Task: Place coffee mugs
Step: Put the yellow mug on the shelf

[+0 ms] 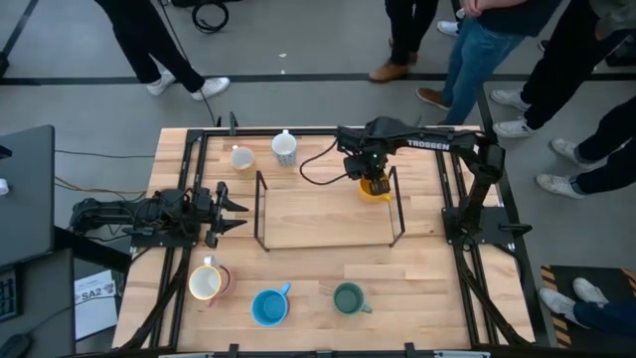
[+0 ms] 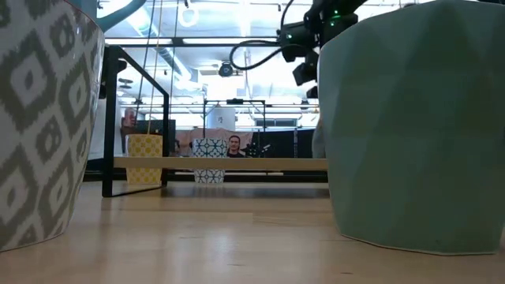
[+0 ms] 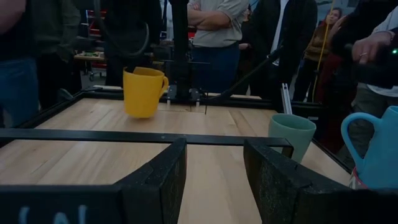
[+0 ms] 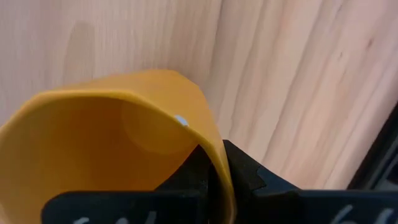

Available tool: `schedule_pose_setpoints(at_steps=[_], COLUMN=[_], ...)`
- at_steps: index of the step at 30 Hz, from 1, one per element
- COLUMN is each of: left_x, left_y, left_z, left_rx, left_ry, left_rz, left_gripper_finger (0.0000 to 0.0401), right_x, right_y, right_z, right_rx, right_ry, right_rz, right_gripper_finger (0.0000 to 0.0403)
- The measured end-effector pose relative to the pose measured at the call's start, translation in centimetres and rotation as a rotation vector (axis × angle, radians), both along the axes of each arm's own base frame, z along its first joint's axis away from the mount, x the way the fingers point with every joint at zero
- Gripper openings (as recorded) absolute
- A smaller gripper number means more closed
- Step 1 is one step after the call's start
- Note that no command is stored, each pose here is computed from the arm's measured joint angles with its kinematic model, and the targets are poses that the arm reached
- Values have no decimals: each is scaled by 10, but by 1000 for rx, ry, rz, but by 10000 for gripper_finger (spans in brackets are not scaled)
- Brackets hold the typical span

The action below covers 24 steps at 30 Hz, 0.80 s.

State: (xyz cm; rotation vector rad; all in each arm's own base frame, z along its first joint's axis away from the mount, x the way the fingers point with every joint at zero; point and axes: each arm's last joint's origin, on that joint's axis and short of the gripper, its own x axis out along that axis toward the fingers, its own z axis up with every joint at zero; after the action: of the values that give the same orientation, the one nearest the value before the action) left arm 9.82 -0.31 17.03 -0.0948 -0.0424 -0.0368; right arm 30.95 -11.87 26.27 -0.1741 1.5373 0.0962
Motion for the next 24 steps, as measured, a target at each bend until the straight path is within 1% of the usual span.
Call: schedule_pose_setpoints(at_steps=[2,5,8,14,24], left_x=[0,0,0,0,0], left_y=[0,0,0,0,0], left_z=[0,0,0,0,0], left_rx=[0,0,0,0,0], left_ry=[0,0,0,0,0], left_rz=[0,0,0,0,0], left_gripper_finger=[167,167,167,167,167], right_x=[1,-3,-4,-5,-5], right_y=[-1,0,-1,-1,-2], right_z=[-3,-9,-12,-13,-13], right_rx=[-6,11,11,11,9], right_ry=[-13,29,29,37,37], right_rz=[1,3,-1,-1,-1], right_gripper_finger=[31,31,31,32,56])
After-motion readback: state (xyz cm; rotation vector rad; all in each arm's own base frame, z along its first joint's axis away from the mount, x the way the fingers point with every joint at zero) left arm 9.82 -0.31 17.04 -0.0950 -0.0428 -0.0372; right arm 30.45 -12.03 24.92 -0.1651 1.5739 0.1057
